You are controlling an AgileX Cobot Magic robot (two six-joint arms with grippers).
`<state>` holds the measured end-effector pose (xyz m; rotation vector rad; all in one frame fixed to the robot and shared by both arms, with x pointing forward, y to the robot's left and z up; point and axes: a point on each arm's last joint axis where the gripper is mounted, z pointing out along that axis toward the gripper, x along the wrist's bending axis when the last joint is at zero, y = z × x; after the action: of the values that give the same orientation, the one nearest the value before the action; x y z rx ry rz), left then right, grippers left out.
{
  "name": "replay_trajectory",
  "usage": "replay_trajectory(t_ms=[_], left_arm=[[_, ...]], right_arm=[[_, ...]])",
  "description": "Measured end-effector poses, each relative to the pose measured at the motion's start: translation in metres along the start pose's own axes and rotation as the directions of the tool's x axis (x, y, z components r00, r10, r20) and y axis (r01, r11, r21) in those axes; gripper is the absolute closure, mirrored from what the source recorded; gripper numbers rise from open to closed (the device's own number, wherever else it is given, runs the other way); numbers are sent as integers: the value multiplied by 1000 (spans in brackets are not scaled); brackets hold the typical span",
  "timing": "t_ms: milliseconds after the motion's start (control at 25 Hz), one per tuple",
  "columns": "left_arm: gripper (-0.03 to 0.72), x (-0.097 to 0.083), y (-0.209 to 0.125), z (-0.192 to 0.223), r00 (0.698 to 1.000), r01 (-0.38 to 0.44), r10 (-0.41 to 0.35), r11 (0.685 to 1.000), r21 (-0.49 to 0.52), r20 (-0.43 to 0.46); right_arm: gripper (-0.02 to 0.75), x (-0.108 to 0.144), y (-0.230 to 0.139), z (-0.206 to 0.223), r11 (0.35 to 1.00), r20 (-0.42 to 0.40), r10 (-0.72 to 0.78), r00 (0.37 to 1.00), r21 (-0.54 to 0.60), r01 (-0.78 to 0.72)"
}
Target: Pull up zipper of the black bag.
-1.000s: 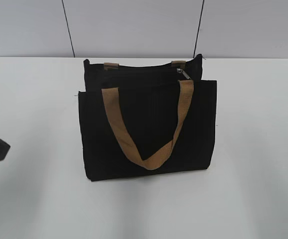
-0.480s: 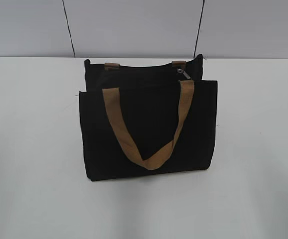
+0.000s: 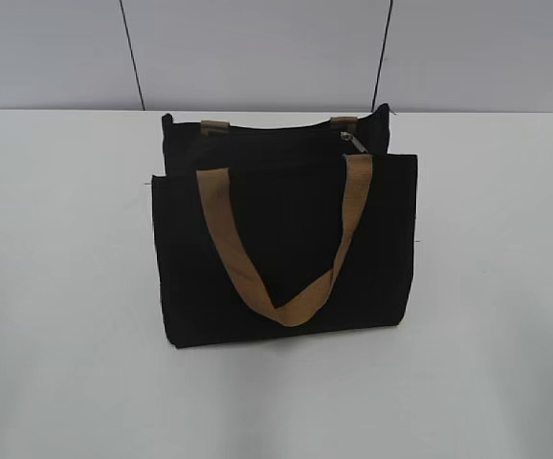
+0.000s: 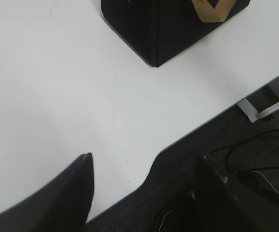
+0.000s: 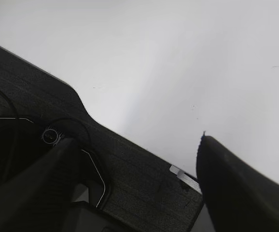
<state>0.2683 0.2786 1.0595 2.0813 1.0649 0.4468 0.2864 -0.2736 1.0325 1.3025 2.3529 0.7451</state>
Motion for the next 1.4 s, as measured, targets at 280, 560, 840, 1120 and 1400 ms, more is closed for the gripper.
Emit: replay_trajectory(t_ms=[280, 560, 840, 1120, 1400], left_arm=[[197, 0, 1, 2, 1000, -1, 1, 1000, 10, -2], [197, 6, -3, -6, 978, 128, -136, 990, -59, -156], [197, 5, -17, -25, 860, 263, -340, 934, -241, -381], [197, -6, -28, -36, 806, 245, -396, 900, -360, -440], [197, -6, -28, -36, 803, 247, -398, 899, -361, -443]], right_arm=[[160, 0, 0, 0, 1000, 2, 0, 1000, 0, 0], [160, 2, -6, -10, 994, 45, 56, 997, -93, -51], [160, 8, -23, -30, 951, 216, 199, 956, -280, -134], [160, 17, -34, -38, 917, 246, 214, 945, -384, -107], [160, 18, -33, -38, 915, 236, 215, 948, -388, -111]])
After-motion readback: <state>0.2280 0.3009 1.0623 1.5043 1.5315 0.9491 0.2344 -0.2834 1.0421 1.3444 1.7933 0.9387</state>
